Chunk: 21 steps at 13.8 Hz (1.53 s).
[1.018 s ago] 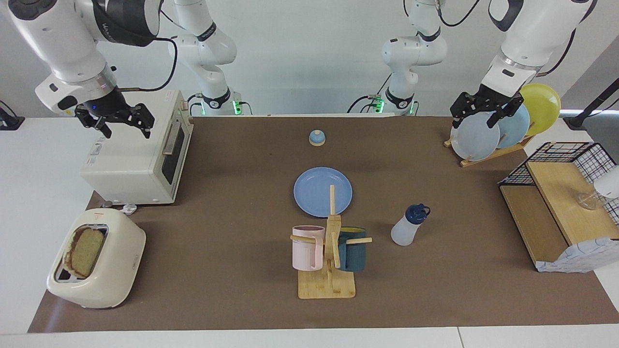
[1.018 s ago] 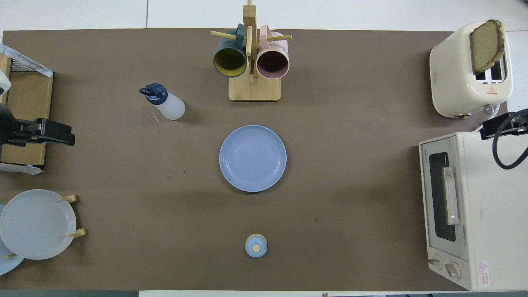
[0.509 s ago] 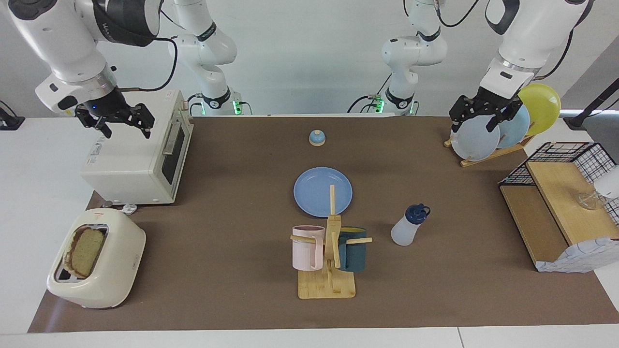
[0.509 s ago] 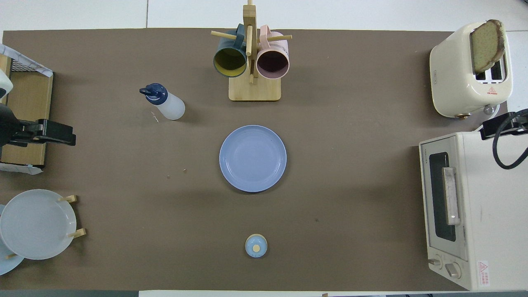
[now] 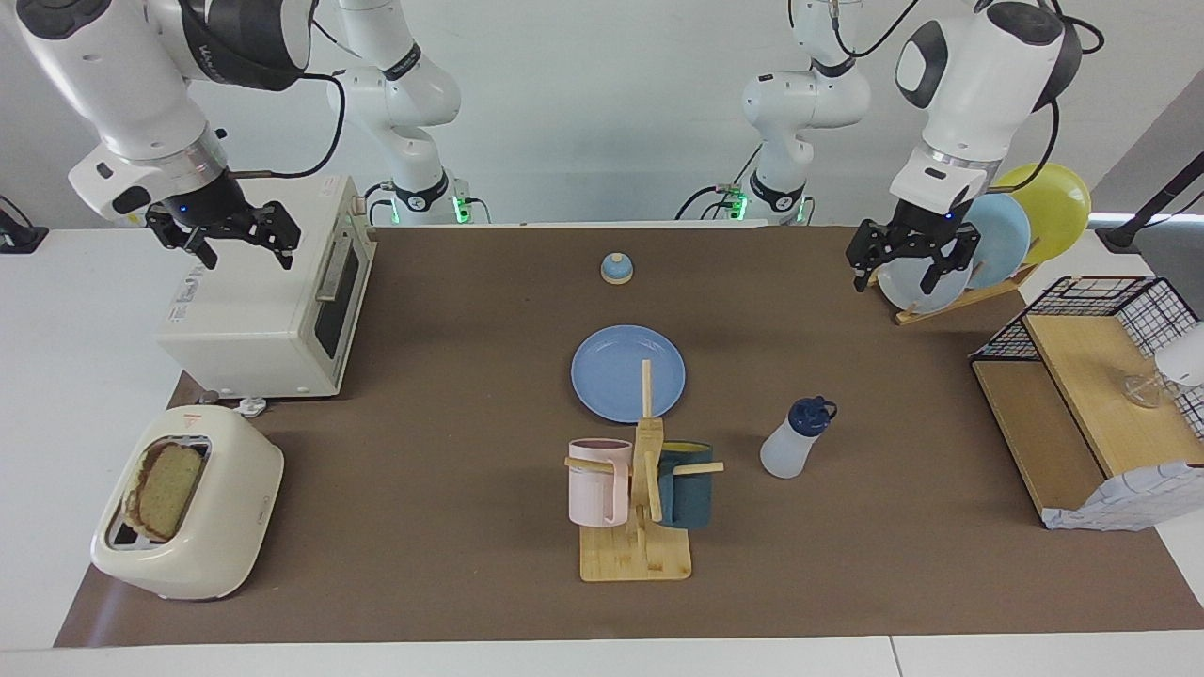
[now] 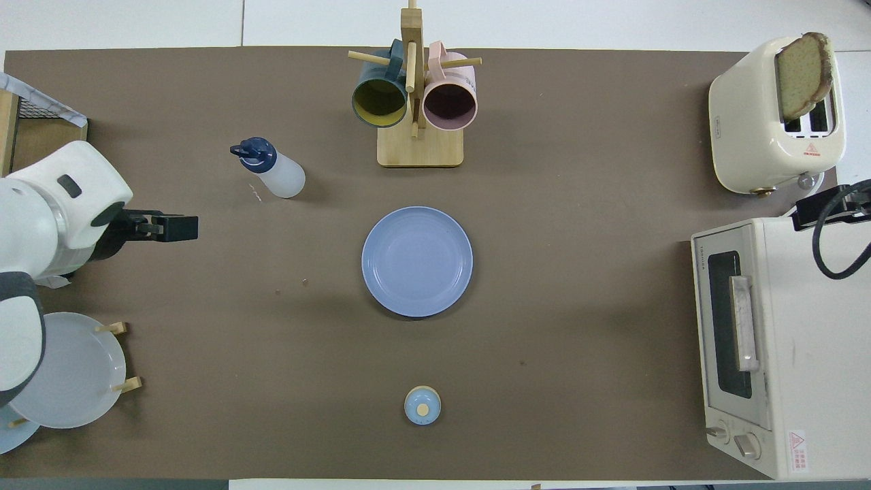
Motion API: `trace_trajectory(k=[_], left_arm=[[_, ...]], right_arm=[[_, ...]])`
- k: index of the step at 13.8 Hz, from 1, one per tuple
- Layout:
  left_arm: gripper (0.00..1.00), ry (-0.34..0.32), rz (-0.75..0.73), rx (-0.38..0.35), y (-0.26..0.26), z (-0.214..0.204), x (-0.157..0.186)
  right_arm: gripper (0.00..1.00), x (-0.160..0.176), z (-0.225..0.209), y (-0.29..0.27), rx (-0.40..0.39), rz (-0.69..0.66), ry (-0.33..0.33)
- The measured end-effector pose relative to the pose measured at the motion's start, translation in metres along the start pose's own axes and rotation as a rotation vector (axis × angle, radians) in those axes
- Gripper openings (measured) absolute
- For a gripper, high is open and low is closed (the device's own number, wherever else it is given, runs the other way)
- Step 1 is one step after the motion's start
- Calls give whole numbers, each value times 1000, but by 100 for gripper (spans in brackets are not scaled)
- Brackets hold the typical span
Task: Put bread on plate and add seasoning
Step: 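Reach the left gripper toward the white bottle with the blue cap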
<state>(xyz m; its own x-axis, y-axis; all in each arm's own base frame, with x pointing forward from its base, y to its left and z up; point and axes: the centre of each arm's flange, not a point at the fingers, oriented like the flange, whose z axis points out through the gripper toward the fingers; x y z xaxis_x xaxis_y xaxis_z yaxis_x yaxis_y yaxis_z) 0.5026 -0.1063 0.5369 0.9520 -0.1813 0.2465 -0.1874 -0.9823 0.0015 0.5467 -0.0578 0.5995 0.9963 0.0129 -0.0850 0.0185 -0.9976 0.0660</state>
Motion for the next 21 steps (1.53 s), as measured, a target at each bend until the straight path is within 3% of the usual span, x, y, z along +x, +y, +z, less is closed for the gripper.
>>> trace_trajectory(k=[6, 14, 21], left_arm=[[100, 144, -3, -26, 38, 52, -40], [100, 325, -30, -56, 45, 116, -87], [100, 442, -121, -121, 59, 181, -88]], right_arm=[[100, 3, -2, 6, -3, 12, 32], [100, 31, -13, 17, -32, 26, 286], [100, 69, 24, 29, -57, 38, 478]])
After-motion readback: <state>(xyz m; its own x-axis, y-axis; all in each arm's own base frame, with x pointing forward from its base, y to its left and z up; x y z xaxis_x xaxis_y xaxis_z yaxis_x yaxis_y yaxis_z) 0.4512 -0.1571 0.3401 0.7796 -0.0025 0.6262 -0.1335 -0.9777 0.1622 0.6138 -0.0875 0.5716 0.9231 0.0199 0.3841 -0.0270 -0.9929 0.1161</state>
